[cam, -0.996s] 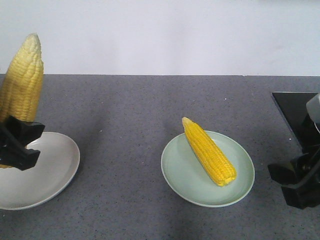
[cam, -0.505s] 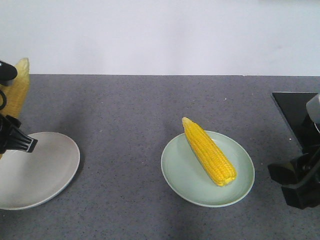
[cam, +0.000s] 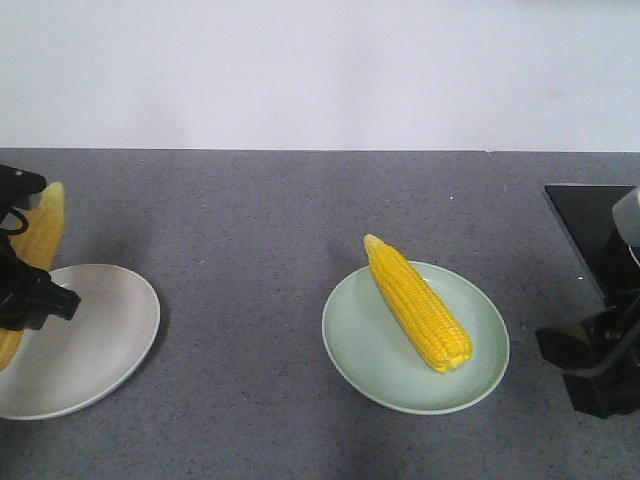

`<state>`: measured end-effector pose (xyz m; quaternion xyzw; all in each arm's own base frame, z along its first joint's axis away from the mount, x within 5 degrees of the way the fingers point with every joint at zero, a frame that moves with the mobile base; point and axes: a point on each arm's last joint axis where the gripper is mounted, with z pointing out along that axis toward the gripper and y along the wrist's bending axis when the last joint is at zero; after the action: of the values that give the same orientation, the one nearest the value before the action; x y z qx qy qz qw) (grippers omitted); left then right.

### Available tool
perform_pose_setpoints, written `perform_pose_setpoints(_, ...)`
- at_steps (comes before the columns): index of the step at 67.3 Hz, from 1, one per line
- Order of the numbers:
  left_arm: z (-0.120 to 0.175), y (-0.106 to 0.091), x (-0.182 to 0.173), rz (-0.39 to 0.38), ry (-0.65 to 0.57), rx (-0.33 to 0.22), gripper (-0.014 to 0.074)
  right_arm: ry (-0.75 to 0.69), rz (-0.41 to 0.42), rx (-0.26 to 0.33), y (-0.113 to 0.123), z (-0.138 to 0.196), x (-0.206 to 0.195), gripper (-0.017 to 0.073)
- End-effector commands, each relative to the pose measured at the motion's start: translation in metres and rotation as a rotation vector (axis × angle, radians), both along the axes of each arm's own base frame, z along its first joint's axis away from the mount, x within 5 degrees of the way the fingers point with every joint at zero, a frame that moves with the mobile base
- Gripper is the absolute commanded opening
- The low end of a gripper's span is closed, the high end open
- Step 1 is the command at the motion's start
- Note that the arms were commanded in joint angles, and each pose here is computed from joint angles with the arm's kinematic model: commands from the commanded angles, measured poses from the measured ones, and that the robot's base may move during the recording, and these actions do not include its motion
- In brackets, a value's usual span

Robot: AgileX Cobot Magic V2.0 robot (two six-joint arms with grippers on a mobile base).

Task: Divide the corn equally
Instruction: 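Lower the left gripper's cob onto the beige plate and release it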

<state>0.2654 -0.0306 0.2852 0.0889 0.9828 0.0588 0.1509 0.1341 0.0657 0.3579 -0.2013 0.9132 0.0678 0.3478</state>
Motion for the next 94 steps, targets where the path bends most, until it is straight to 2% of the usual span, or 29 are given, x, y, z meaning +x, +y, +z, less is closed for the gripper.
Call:
perform_pose_setpoints(1,0.01,-0.003,0.009,-0.031,-0.084,-0.057,0.0263,-0.077,0.0,0.027,0.0,0.011,0.002,0.0473)
perform_pose_setpoints(11,0.001,-0.008,0.017,-0.031,-0.075,-0.1,0.0263,-0.077,0.0,0.027,0.0,0.011,0.002,0.0473)
perform_pose_setpoints(48,-0.038,-0.009,0.035,-0.031,0.064,-0.062,0.0269,-0.077,0.0,0.027,0.0,0.011,0.002,0.0473)
perform_pose_setpoints(56,-0.039,-0.009,0.036,-0.032,0.067,-0.059,0.0305,-0.077,0.0,0.027,0.0,0.011,0.002,0.0473)
perform_pose_setpoints(80,-0.039,-0.009,0.036,-0.03,0.069,-0.06,0.0498,-0.077,0.0,0.027,0.0,0.011,0.002,0.0473)
perform_pose_setpoints(94,-0.036,-0.009,0.033,-0.03,0.073,-0.058,0.0531,-0.077,0.0,0.027,0.0,0.011,0.002,0.0473)
